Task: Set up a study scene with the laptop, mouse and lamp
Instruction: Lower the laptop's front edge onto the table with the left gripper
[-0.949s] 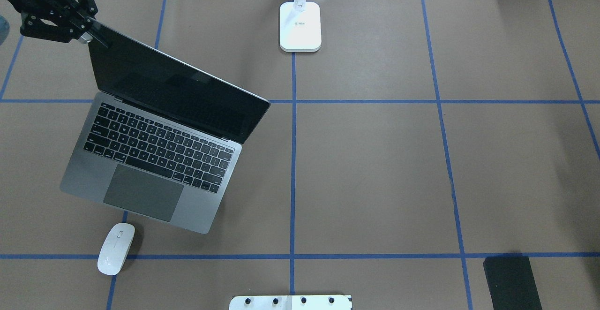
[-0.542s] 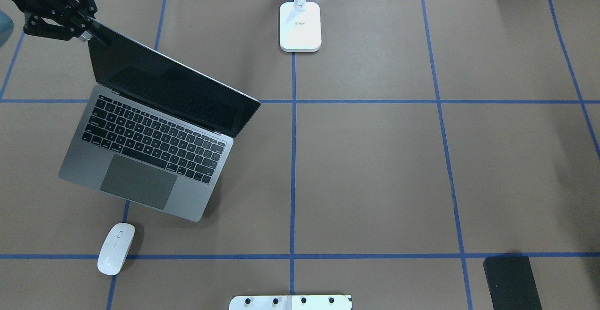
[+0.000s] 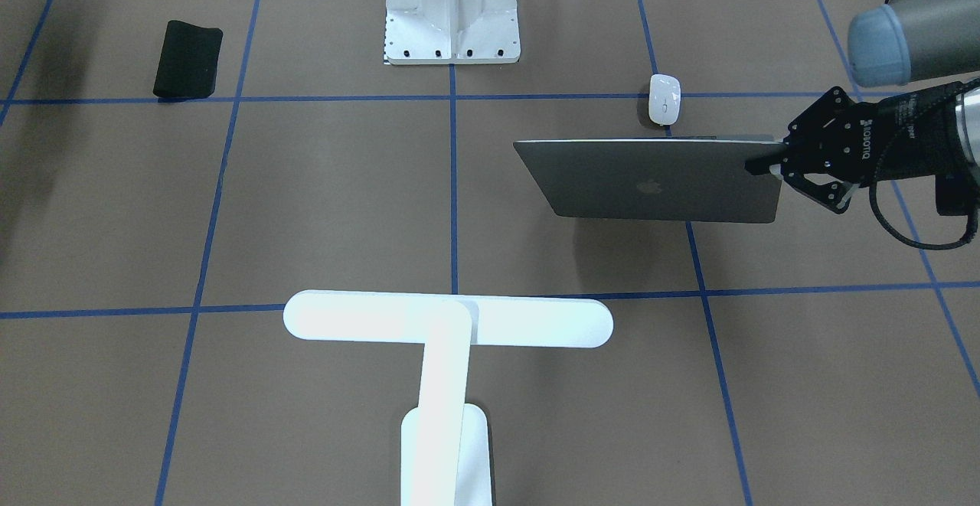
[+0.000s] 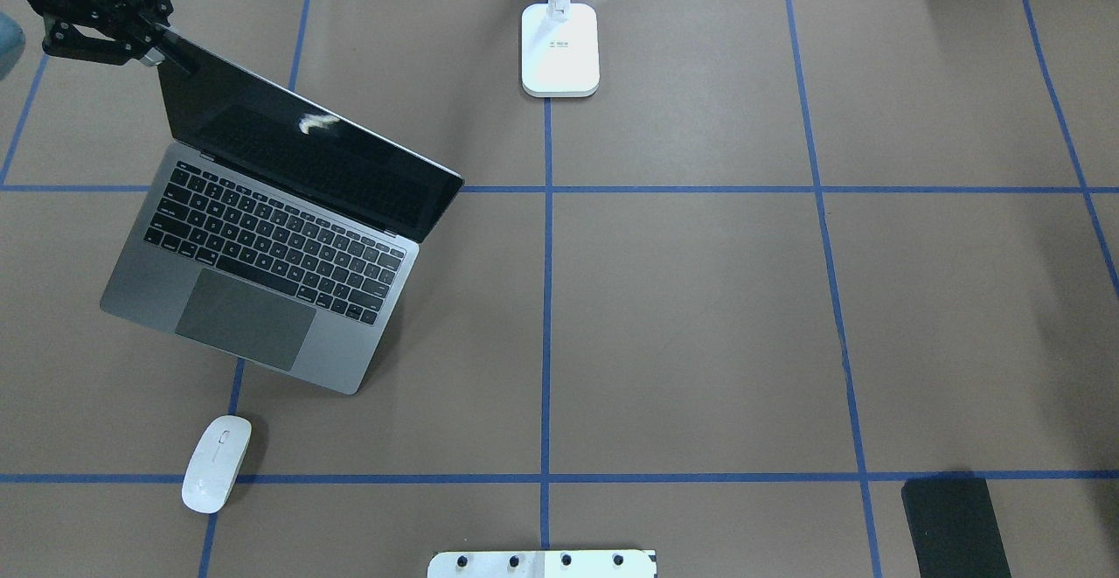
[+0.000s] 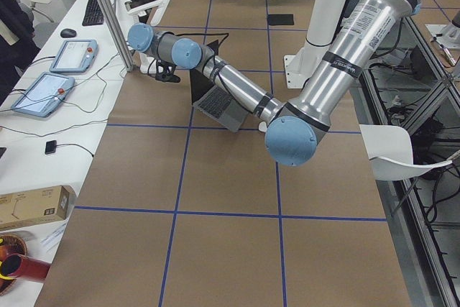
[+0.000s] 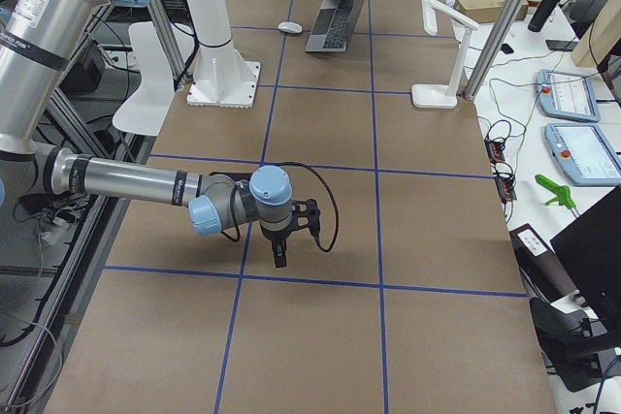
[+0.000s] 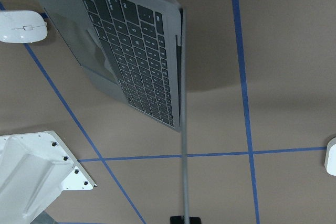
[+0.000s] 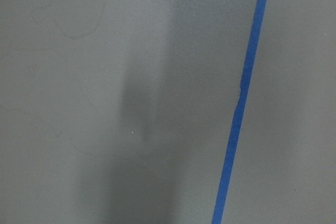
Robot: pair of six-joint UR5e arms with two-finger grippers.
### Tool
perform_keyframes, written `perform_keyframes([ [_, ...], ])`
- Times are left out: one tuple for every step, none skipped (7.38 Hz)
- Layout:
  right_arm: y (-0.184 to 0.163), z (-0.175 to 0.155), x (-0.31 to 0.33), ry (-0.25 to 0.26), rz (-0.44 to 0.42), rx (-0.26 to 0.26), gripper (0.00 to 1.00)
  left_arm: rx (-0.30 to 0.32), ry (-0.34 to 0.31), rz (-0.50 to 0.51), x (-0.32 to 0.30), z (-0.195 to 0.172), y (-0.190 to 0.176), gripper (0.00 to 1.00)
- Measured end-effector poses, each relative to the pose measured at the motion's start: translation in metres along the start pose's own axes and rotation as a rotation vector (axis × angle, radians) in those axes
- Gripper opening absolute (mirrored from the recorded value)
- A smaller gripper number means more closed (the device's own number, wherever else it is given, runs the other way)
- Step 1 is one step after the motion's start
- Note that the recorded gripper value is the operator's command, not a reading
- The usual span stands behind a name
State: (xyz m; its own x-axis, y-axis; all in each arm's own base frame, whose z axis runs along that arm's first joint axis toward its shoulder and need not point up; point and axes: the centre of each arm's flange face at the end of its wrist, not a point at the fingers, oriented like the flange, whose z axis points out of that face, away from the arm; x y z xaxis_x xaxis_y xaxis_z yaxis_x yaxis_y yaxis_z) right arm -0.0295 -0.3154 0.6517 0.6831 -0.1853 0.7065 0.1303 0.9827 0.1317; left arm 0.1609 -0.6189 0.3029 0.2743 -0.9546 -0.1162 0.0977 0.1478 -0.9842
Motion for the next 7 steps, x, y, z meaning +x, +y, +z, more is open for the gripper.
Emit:
perform_keyframes([
  [0.000, 0.000, 0.000, -0.002, 0.000, -0.001, 1.00, 0.007, 0.005, 0.015, 0.004, 0.001, -0.009, 0.00],
  [0.001, 0.000, 0.000, -0.003, 0.000, -0.001, 1.00, 0.018, 0.010, 0.034, 0.005, 0.002, -0.019, 0.00],
  [0.001, 0.000, 0.000, -0.004, 0.001, -0.002, 1.00, 0.030, 0.016, 0.049, 0.005, 0.002, -0.027, 0.00],
  [0.001, 0.000, 0.000, -0.005, 0.001, -0.002, 1.00, 0.049, 0.021, 0.061, 0.006, 0.003, -0.032, 0.00],
  [0.001, 0.000, 0.000, -0.005, 0.002, -0.003, 1.00, 0.064, 0.026, 0.073, 0.005, 0.003, -0.036, 0.00],
  [0.001, 0.000, 0.000, -0.006, 0.002, -0.003, 1.00, 0.078, 0.030, 0.082, 0.005, 0.003, -0.039, 0.00],
  [0.001, 0.000, 0.000, -0.006, 0.003, -0.003, 1.00, 0.096, 0.036, 0.092, 0.004, 0.004, -0.042, 0.00],
])
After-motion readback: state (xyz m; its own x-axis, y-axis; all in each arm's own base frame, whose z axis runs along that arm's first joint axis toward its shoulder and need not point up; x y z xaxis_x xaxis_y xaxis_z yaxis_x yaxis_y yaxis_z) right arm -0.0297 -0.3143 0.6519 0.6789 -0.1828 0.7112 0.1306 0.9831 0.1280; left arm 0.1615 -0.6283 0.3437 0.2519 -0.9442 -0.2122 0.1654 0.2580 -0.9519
